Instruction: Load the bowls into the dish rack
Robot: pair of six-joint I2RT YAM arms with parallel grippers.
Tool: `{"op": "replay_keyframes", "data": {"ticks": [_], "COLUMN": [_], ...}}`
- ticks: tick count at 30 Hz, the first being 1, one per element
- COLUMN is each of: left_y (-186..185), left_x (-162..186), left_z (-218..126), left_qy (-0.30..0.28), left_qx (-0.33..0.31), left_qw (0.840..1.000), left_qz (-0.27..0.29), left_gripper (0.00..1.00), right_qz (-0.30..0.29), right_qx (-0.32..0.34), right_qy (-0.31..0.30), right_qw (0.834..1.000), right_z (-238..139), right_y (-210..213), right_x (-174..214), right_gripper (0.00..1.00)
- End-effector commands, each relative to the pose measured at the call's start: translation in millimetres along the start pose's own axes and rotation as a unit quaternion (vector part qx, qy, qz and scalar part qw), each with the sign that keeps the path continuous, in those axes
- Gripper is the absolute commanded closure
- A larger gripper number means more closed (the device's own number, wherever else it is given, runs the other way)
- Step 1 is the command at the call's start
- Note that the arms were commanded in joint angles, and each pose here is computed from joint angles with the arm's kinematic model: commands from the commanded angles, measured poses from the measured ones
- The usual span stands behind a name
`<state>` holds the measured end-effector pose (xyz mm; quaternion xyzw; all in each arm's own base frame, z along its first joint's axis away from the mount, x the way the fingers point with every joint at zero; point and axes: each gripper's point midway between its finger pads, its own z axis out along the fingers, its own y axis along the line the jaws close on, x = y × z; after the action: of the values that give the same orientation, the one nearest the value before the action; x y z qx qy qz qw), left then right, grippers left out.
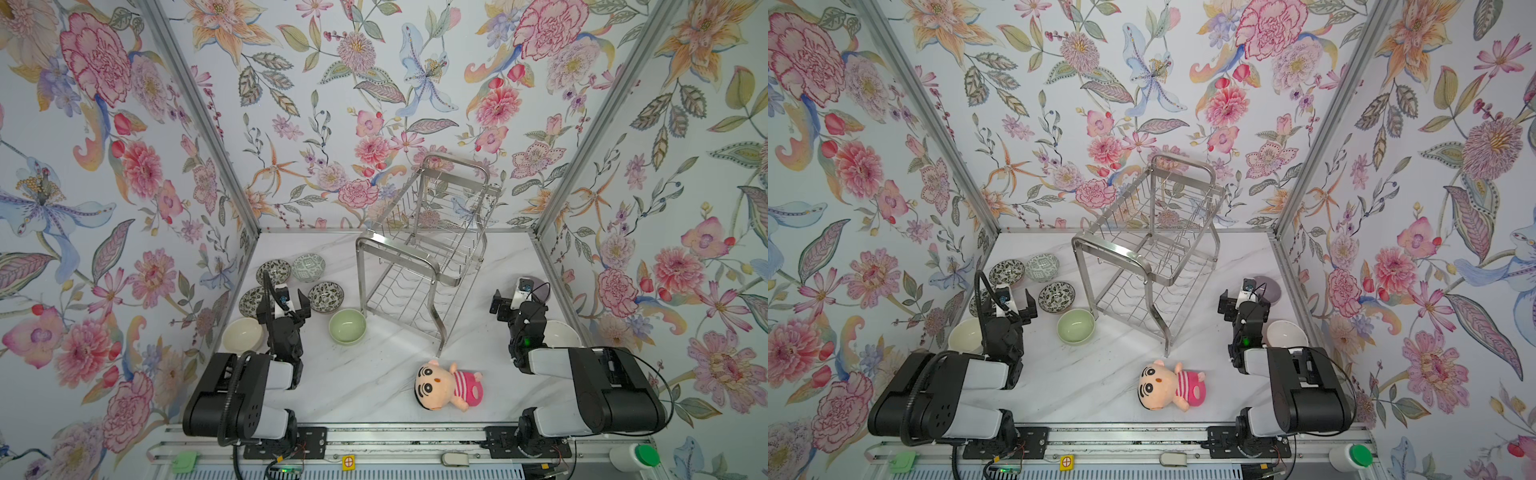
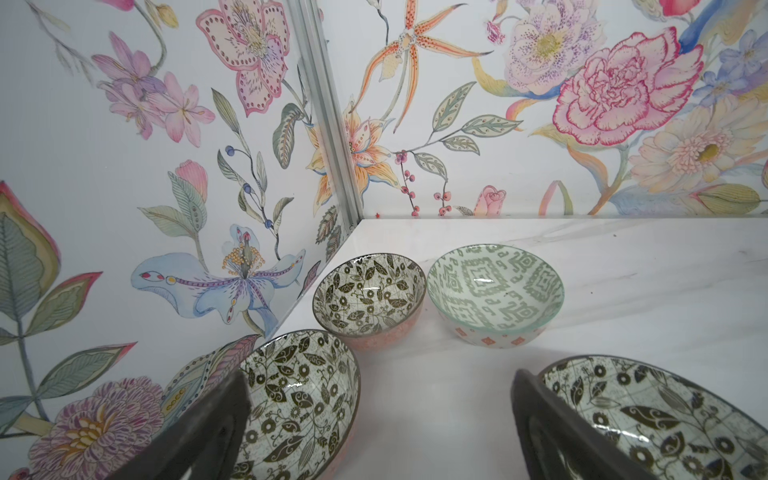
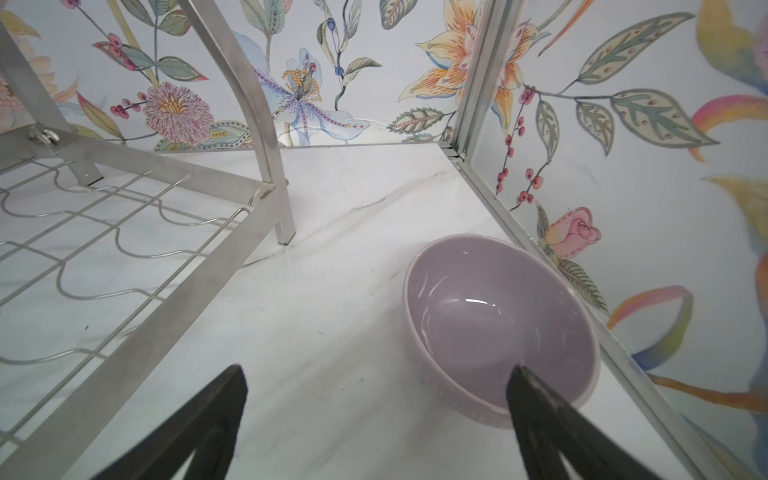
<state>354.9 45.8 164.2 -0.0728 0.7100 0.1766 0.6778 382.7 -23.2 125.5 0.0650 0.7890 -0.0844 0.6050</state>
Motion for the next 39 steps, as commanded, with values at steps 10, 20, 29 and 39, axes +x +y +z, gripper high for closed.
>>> {"op": "replay_keyframes", "data": {"ticks": [10, 20, 29, 39], "left_y": [-23.9, -73.8, -91.9, -107.4], "left_x": [-41.1, -30.2, -26.7, -26.2], "left_z": [27.4, -7.3, -30.4, -42.3], "left_qy": [0.130, 0.205, 0.219, 0.217], "left_qx": [0.029, 0.137, 0.193, 0.216], "left_qw": [0.974, 0.927, 0.913, 0.904], "left_qz": [-0.184, -0.282, -0.285, -0.298], "left_gripper": [0.01, 0.01, 0.01, 0.01], "right_qz": [0.182, 0.200, 0.248, 0.297], "right_qx": [0.029, -0.189, -0.204, -0.200], "right_qy": [0.205, 0.251, 0.305, 0.326], "right_qw": [0.961, 0.928, 0.897, 0.875], "right_z": [-4.2, -28.0, -29.8, -20.7], "right_y": [2.0, 120.9, 152.6, 167.6], "right_x": [5.0, 1.4, 35.5, 54.2], "right_gripper": [0.01, 0.01, 0.10, 0.31]}}
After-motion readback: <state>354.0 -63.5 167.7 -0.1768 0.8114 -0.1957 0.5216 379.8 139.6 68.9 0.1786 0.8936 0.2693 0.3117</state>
